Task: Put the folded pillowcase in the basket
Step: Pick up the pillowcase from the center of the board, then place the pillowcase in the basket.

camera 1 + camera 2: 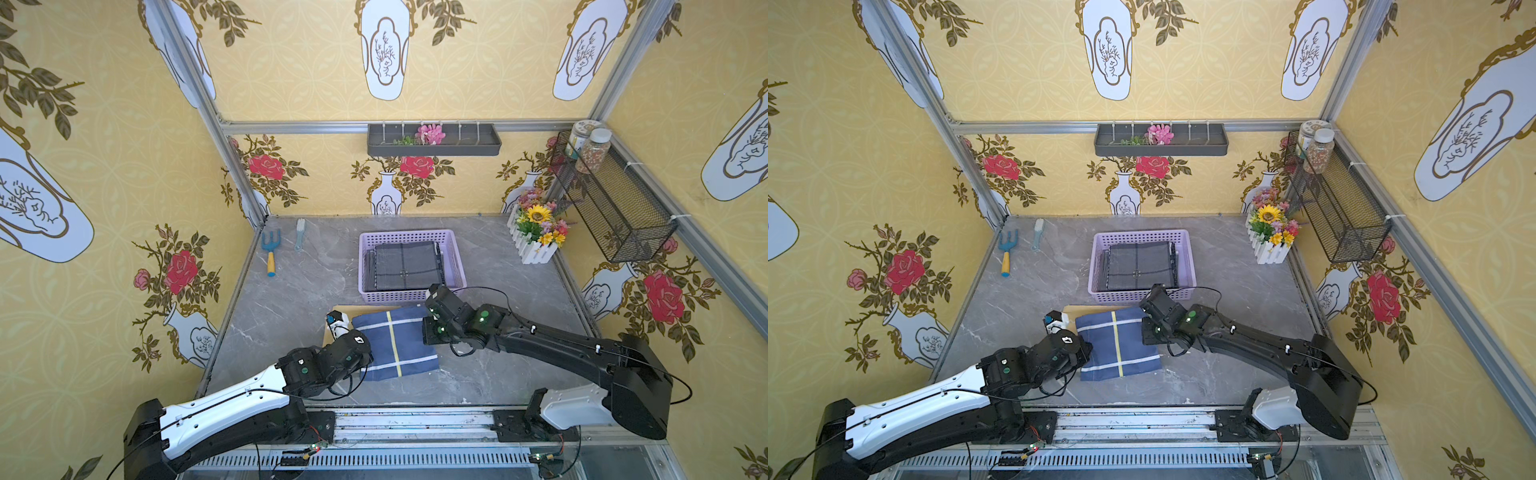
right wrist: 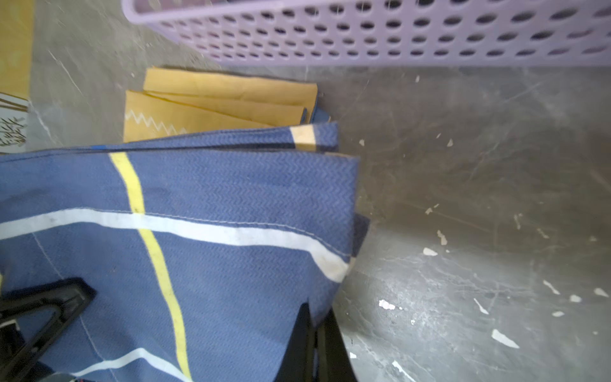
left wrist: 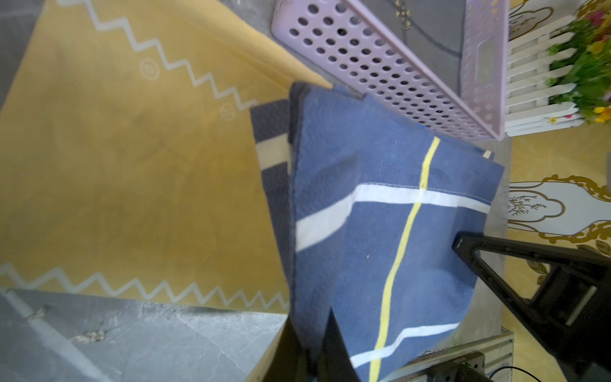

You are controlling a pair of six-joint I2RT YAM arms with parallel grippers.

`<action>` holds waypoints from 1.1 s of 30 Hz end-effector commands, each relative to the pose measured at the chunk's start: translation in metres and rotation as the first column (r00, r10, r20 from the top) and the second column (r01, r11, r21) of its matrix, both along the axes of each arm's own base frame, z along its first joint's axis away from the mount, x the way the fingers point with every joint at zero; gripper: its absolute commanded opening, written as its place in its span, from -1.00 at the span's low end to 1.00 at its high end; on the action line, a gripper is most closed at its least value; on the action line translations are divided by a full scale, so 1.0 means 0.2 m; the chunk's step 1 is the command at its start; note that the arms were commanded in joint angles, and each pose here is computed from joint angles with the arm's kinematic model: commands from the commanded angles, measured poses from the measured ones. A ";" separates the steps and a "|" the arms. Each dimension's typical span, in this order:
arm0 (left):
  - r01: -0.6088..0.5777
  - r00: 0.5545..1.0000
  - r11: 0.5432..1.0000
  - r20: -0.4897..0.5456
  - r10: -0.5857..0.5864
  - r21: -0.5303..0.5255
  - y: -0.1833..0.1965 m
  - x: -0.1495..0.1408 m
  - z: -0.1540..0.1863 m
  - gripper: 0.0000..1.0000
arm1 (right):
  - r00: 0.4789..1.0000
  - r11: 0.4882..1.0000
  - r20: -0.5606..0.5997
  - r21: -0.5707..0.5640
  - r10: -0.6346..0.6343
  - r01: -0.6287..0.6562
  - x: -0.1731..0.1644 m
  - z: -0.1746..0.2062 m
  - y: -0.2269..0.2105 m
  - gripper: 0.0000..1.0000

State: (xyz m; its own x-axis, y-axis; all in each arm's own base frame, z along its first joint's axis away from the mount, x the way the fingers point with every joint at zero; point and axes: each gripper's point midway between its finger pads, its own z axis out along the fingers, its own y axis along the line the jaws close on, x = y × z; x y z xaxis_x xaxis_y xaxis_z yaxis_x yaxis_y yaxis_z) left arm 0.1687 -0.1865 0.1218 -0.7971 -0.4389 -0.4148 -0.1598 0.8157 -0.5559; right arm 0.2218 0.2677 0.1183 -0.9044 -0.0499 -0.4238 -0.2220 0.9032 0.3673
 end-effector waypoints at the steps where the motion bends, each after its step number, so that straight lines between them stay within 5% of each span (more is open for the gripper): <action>1: 0.018 0.997 0.999 0.080 -0.022 0.050 0.01 0.06 0.08 -1.00 | 0.999 1.000 0.044 -0.006 0.000 0.000 0.05 0.08 -0.04 -1.00; 17: 0.148 0.934 0.989 0.327 -0.144 0.010 -0.15 0.55 0.46 -1.00 | 0.973 0.997 0.221 0.042 -0.073 0.065 0.39 0.41 -0.21 -1.00; 33: 0.187 0.905 0.982 0.384 -0.181 0.021 -0.16 1.02 0.51 -1.00 | 0.953 0.983 0.258 0.130 -0.159 0.129 0.91 0.46 -0.29 -1.00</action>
